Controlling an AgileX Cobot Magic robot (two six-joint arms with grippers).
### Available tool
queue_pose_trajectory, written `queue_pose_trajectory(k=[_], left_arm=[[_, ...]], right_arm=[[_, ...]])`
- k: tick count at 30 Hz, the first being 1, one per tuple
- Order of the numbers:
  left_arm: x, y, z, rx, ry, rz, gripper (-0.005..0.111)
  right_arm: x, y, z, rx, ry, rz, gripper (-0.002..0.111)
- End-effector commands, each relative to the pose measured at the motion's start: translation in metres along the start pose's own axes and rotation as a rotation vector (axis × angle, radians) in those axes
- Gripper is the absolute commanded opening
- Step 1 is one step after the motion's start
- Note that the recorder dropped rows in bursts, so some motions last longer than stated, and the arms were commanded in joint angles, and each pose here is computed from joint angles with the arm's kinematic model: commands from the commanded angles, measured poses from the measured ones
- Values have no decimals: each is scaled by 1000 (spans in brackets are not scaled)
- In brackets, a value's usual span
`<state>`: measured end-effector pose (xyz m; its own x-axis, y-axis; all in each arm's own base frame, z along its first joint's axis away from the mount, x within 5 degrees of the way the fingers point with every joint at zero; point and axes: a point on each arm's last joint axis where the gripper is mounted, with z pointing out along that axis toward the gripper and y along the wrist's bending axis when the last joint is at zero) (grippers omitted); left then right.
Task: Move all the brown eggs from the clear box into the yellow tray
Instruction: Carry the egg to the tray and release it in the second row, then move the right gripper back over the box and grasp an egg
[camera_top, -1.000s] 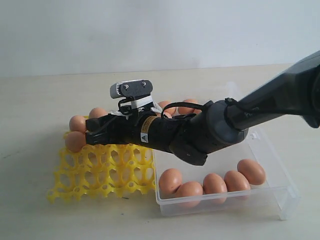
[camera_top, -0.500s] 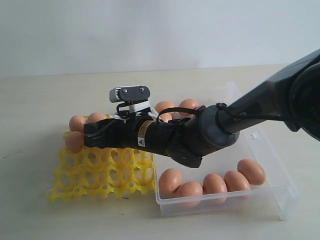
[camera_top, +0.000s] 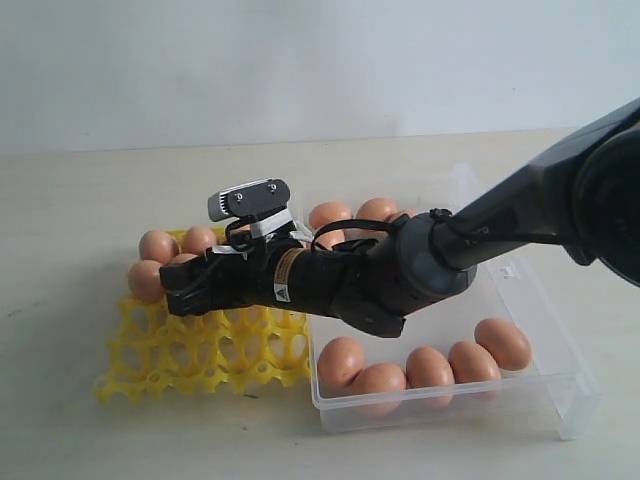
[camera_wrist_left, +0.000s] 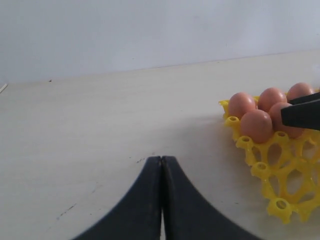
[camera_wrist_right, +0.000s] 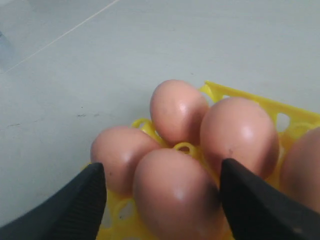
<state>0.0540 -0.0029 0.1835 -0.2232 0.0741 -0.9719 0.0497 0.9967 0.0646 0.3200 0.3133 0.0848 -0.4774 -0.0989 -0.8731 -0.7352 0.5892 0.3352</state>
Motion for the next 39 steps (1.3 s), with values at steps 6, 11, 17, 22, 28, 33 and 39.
queue_pose_trajectory(k=[6, 11, 17, 22, 28, 33, 39], left_arm=[[-2, 0, 0, 7, -6, -7, 0], [-2, 0, 0, 7, -6, -5, 0], [-2, 0, 0, 7, -6, -5, 0], [-2, 0, 0, 7, -6, -7, 0], [-2, 0, 0, 7, -6, -5, 0], [-2, 0, 0, 7, -6, -7, 0], [-2, 0, 0, 7, -6, -7, 0]], right_arm=[[-27, 8, -10, 16, -16, -74, 66], [-97, 25, -64, 219, 80, -173, 48], [-157, 27, -178, 725, 440, -178, 0], [-161, -8, -221, 911, 709, -29, 0], [-144, -75, -176, 868, 559, 163, 20], [-114, -123, -144, 884, 613, 352, 56], [-107, -143, -119, 889, 598, 397, 56]])
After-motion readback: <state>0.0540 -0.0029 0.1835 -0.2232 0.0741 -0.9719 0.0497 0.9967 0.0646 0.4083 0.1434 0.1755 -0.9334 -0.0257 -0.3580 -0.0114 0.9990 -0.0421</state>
